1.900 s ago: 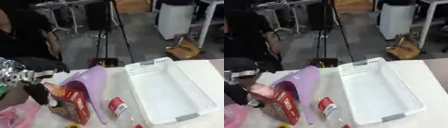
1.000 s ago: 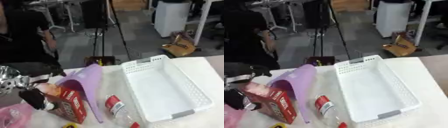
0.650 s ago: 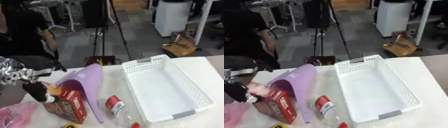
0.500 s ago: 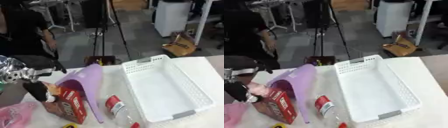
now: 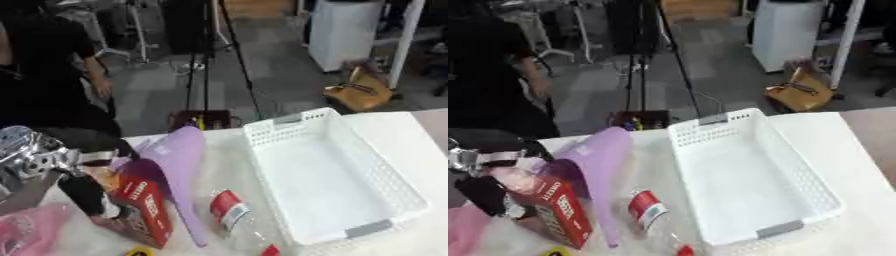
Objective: Pick up objects on the table and place them in the box.
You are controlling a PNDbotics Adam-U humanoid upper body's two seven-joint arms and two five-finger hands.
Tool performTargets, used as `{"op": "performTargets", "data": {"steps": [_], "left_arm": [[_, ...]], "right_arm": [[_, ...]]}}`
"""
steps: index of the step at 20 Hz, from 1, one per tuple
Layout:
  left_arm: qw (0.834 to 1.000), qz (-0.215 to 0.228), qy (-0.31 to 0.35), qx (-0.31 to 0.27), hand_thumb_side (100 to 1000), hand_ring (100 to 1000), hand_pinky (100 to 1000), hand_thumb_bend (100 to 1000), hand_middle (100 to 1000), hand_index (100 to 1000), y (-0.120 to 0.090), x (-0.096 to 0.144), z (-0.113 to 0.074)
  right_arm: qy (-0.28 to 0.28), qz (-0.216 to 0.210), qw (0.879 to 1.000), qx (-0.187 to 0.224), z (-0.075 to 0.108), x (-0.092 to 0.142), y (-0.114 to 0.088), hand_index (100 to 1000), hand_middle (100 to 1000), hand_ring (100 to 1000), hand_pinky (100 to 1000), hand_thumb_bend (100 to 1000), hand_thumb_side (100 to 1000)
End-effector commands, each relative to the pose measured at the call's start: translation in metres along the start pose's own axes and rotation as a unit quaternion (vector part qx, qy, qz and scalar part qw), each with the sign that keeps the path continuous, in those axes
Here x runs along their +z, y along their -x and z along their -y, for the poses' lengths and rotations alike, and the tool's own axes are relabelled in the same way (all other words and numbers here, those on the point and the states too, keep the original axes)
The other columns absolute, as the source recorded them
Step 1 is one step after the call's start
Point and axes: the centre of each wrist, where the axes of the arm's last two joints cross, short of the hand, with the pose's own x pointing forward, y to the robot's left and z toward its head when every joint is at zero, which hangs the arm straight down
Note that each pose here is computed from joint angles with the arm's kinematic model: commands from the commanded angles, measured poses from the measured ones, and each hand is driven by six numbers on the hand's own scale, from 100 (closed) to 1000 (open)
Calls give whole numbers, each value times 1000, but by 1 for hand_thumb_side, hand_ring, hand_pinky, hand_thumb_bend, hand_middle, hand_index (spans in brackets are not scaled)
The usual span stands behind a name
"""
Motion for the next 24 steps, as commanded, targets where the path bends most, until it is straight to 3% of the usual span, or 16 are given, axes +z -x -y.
{"op": "performTargets", "data": {"steps": [1, 9, 15, 24], "left_arm": [[996, -55, 52, 48, 431, 973, 1000, 470, 935, 965, 6, 8, -3], [992, -80, 71, 66, 429, 986, 1000, 478, 952, 971, 11, 2, 6], [991, -108, 65, 50, 422, 990, 1000, 480, 956, 969, 23, -8, 7], [991, -114, 63, 28, 425, 987, 1000, 466, 953, 957, 34, -19, 4]], "right_arm": [[11, 25, 999, -17, -2, -10, -5, 584, 571, 622, 683, 100, 760], [13, 25, 999, -20, -2, -10, -5, 583, 570, 622, 683, 100, 760], [13, 25, 999, -20, -2, -9, -5, 582, 570, 622, 683, 100, 761], [13, 25, 999, -20, 0, -8, -5, 583, 570, 622, 682, 100, 761]]}}
